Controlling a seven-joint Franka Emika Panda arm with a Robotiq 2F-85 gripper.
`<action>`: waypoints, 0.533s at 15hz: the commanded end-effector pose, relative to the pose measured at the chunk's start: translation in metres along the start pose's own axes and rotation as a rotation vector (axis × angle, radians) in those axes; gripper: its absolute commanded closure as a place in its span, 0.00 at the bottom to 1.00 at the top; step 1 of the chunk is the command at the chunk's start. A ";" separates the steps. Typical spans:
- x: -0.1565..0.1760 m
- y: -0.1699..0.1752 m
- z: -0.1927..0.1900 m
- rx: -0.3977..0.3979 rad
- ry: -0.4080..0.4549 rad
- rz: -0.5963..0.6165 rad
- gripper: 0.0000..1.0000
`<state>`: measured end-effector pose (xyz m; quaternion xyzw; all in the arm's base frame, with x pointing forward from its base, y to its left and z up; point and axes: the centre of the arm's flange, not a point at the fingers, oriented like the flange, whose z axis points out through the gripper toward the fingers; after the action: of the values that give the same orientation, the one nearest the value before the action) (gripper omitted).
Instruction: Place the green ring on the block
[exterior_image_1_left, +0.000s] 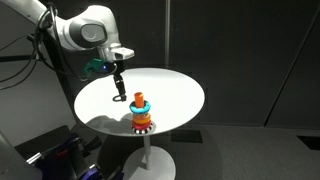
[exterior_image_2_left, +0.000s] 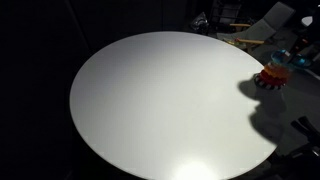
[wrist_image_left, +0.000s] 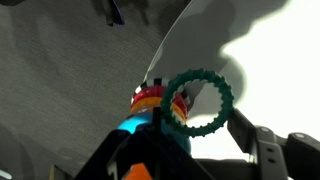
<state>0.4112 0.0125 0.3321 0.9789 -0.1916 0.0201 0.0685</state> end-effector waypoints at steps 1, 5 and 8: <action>0.019 0.021 -0.027 0.001 0.009 0.042 0.58; 0.036 0.039 -0.037 0.006 0.030 0.100 0.58; 0.046 0.047 -0.041 0.013 0.058 0.132 0.58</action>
<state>0.4272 -0.0309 0.3693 0.9666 -0.2435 0.0459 0.0657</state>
